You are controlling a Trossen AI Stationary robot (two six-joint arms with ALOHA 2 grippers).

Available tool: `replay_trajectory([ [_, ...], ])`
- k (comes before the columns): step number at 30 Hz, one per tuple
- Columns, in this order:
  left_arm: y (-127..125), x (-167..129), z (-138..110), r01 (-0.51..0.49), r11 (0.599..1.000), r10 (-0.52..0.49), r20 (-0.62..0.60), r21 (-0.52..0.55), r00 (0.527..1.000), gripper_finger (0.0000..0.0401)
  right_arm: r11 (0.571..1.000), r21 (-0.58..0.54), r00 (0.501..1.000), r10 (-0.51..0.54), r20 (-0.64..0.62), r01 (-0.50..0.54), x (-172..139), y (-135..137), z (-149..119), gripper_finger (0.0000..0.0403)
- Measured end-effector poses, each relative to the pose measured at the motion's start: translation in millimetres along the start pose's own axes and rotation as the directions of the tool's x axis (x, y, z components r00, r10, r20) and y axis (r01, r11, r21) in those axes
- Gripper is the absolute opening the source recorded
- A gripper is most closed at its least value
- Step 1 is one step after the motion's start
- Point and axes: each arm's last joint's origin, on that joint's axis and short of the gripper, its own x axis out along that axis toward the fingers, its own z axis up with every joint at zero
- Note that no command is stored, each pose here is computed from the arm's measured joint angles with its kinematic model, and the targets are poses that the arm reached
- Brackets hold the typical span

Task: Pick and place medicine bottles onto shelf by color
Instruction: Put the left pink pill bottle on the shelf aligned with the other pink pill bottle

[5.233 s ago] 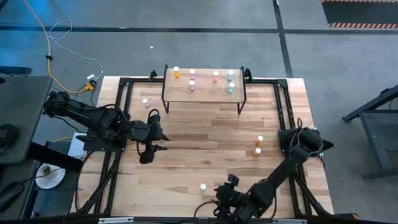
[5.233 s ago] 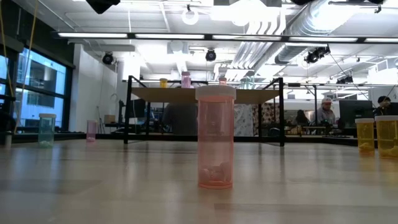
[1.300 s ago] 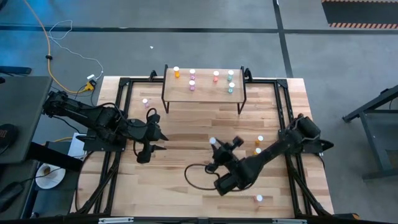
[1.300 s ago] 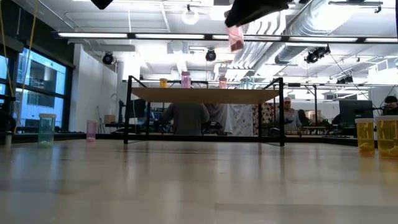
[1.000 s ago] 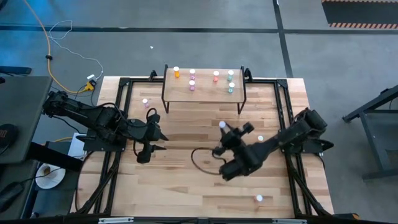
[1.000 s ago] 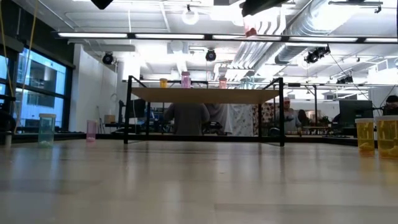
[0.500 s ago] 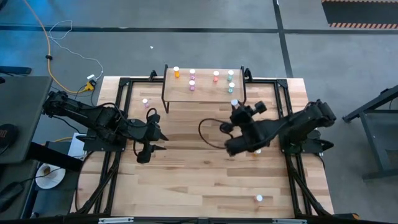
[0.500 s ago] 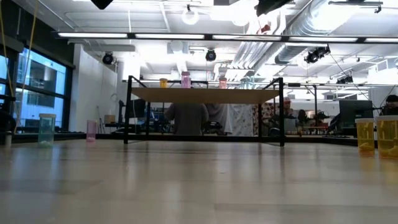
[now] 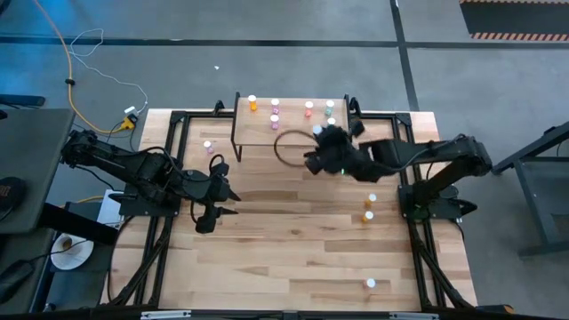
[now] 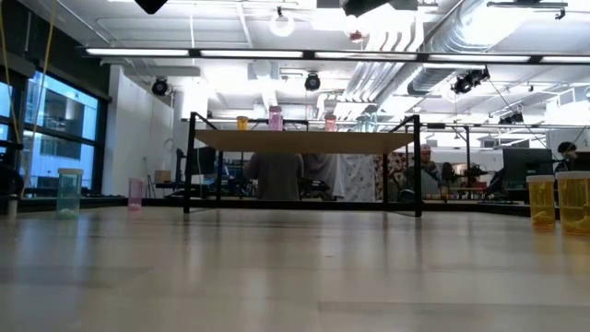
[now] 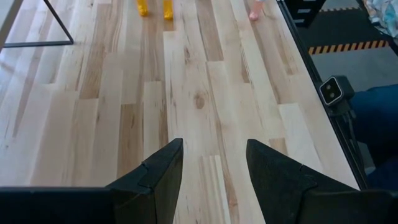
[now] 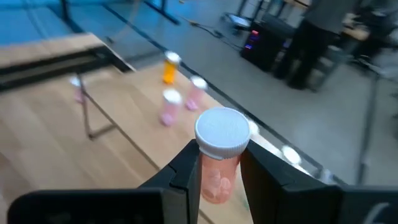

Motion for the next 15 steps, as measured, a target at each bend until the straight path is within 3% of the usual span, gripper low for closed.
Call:
replay_trajectory([
  [9,0,0,0,0.0,1.0,0.0,0.0,-0.006,1.0,0.0168,0.983,0.05,0.981,0.172,0.094,-0.177,28,-16,29,0.0083],
  [15,0,0,0,0.0,1.0,0.0,-0.001,-0.008,1.0,0.0168,0.985,0.047,0.983,0.161,0.088,-0.165,40,-23,28,0.0083],
])
